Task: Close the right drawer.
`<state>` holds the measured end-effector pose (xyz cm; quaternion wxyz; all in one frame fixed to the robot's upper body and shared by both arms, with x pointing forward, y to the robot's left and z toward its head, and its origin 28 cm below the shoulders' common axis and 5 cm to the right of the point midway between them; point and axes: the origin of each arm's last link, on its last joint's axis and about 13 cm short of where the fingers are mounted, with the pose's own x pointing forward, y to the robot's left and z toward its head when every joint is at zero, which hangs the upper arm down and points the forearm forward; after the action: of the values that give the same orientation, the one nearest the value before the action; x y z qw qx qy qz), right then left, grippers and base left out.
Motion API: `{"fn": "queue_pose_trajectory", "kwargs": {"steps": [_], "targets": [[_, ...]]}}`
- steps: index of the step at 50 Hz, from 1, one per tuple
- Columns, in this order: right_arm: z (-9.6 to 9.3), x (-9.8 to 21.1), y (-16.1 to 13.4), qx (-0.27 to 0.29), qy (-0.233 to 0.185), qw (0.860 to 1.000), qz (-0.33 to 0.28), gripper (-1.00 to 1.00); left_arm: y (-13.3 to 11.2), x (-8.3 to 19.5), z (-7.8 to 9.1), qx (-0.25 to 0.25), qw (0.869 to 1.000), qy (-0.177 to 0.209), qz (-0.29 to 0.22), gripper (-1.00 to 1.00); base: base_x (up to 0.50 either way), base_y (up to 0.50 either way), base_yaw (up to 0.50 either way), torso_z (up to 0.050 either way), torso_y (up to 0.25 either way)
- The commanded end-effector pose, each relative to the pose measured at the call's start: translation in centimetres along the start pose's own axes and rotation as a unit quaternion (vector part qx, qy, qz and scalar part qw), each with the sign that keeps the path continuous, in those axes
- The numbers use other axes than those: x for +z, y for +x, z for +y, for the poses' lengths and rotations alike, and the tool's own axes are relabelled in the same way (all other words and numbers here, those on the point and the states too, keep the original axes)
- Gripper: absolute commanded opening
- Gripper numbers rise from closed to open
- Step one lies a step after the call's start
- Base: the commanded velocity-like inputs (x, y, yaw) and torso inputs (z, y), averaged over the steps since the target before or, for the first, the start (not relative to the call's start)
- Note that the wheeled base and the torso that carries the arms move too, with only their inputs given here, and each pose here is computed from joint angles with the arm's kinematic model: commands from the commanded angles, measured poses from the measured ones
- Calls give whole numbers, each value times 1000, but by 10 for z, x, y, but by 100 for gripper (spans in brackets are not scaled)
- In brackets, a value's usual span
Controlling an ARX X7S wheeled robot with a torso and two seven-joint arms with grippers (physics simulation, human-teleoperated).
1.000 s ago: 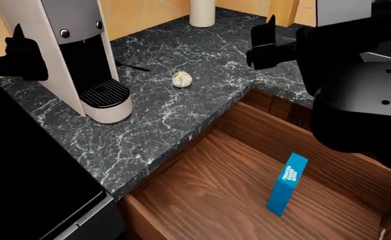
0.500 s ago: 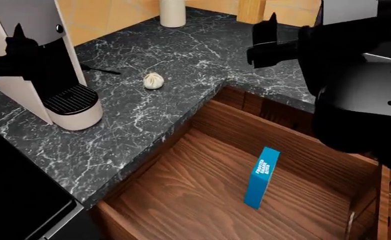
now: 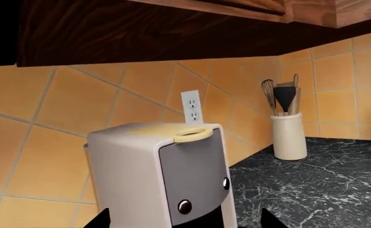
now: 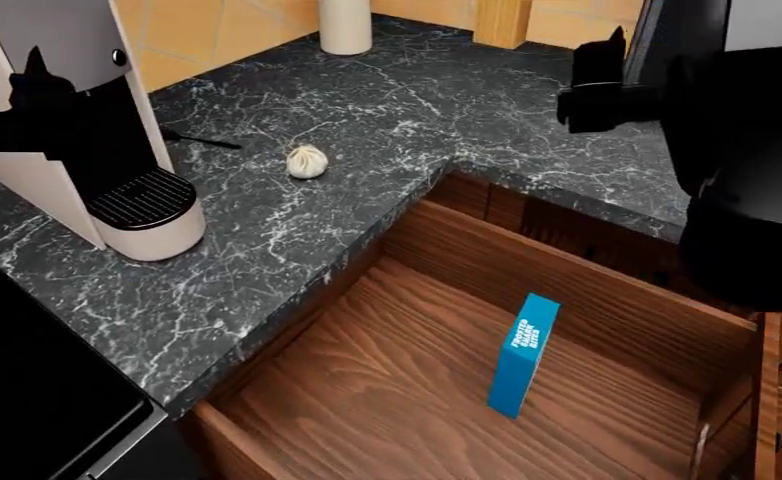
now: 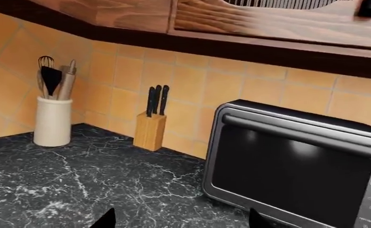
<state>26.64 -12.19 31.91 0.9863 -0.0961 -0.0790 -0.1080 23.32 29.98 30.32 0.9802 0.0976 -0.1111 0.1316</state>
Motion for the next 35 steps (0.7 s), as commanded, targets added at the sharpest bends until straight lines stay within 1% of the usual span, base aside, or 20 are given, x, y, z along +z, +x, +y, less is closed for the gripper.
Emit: {"fn": "queue_pose_trajectory", "kwargs": {"steps": [1, 8, 13, 15, 22, 25, 30, 35], "targets": [[-20, -12, -3, -34, 0, 999, 14, 100, 0, 0, 0, -9, 1000, -15, -5, 100, 0, 0, 0, 0, 0], [-42, -27, -13, -75, 3, 996, 40, 100, 0, 1, 0, -10, 1000, -15, -5, 100, 0, 0, 0, 0, 0], [-51, -37, -20, -94, 6, 994, 54, 100, 0, 0, 0, -9, 1000, -15, -5, 100, 0, 0, 0, 0, 0], [-58, -43, -24, -109, 9, 992, 62, 100, 0, 1, 0, -9, 1000, -16, -6, 100, 0, 0, 0, 0, 0], [-73, -65, -31, -148, 19, 984, 98, 100, 0, 1, 0, -10, 1000, -15, -6, 100, 0, 0, 0, 0, 0], [-77, -73, -33, -155, 22, 982, 108, 100, 0, 1, 0, -10, 1000, -15, -5, 100, 0, 0, 0, 0, 0], [-91, -92, -39, -174, 27, 975, 138, 100, 0, 1, -1, -12, 1000, -14, -6, 100, 0, 0, 0, 0, 0], [-99, -109, -44, -178, 36, 970, 163, 100, 0, 0, -1, -12, 1000, -14, -4, 100, 0, 0, 0, 0, 0]]}}
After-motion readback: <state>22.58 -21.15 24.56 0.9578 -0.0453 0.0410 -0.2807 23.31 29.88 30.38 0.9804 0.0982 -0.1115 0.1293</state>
